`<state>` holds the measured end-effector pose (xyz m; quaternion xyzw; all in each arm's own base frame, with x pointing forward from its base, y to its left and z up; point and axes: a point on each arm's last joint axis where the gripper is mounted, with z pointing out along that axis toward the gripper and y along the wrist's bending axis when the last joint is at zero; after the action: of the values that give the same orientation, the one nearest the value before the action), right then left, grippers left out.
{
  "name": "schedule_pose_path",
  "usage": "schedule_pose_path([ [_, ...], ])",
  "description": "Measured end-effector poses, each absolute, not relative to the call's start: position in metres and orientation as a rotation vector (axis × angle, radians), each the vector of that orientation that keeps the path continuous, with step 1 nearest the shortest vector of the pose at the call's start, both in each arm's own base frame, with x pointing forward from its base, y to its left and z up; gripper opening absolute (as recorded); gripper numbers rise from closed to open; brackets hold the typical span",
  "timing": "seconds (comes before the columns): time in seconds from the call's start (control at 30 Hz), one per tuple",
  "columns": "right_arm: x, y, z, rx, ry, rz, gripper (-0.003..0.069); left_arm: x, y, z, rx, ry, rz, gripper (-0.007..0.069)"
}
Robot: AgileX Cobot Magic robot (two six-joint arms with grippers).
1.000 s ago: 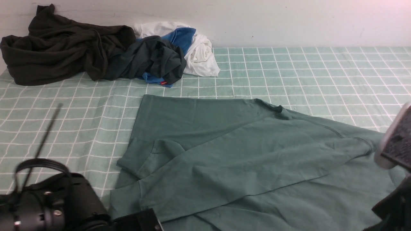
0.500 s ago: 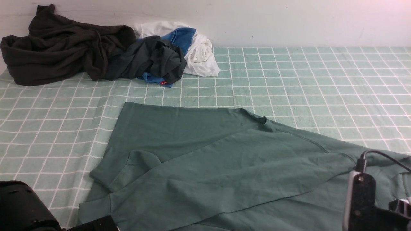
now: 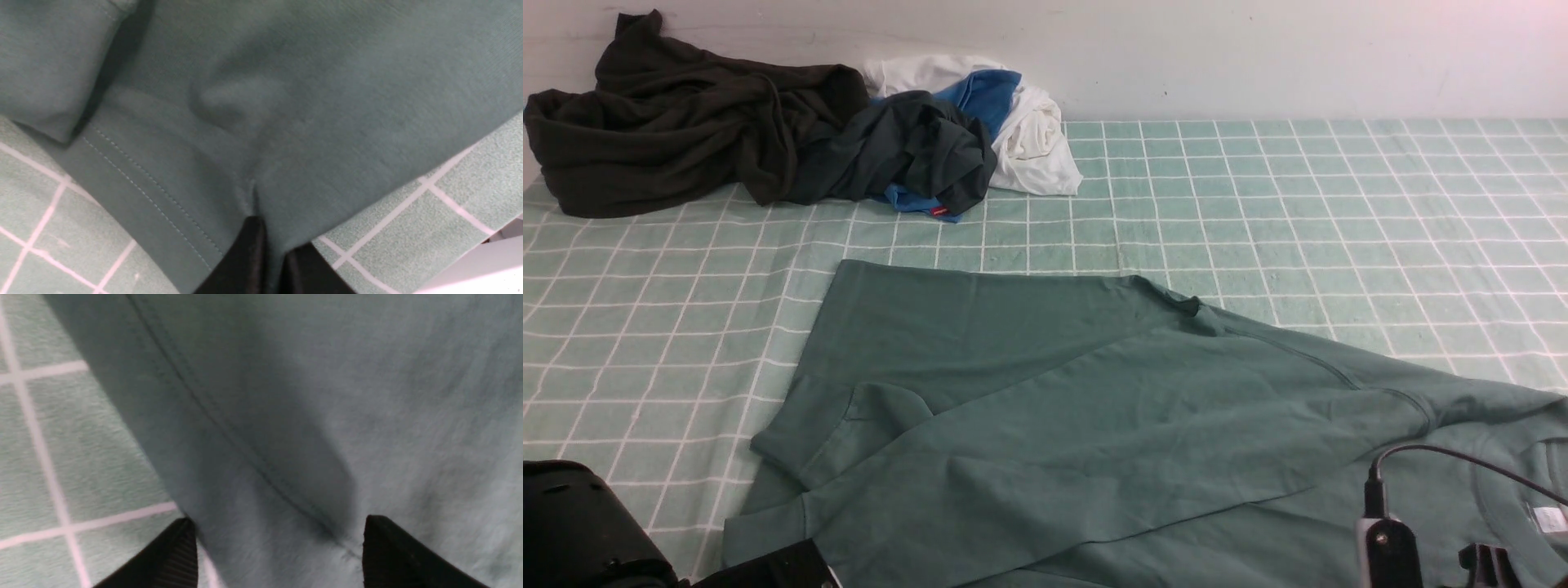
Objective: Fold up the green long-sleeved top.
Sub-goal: Use both arms simultaneously to clamp the lower edge of the clothing fabric, then use the right arm to clamp the right edge of the fabric
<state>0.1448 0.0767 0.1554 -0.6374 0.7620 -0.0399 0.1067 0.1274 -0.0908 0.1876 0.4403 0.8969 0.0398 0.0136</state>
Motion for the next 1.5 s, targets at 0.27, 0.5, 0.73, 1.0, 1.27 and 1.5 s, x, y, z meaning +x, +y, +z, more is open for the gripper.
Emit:
schedule_pose_path([
  [0.27,0.147,0.078,0.151,-1.919,2.284,-0.107,0.0403,0.127,-0.091,0.187,1.376,2.793,0.125,0.0006],
  [0.5,0.146,0.077,0.154,-1.916,2.271,-0.114,0.0163,0.128,-0.091,0.191,1.374,2.801,0.129,0.0006],
  [0.73,0.16,0.078,0.197,-1.943,2.204,-0.236,0.0008,0.157,-0.104,0.236,1.212,2.703,0.193,0.0007],
  [1.0,0.233,0.076,0.258,-1.629,2.131,-0.411,0.0008,0.239,-0.1,0.308,0.976,2.545,0.304,0.0018],
  [1.27,0.338,0.054,0.256,-1.289,2.256,-0.361,0.0008,0.362,-0.085,0.302,0.824,2.514,0.367,0.0018],
  [1.5,0.405,0.053,0.215,-1.127,2.378,-0.292,0.0032,0.442,-0.084,0.245,0.785,2.566,0.377,0.0053],
])
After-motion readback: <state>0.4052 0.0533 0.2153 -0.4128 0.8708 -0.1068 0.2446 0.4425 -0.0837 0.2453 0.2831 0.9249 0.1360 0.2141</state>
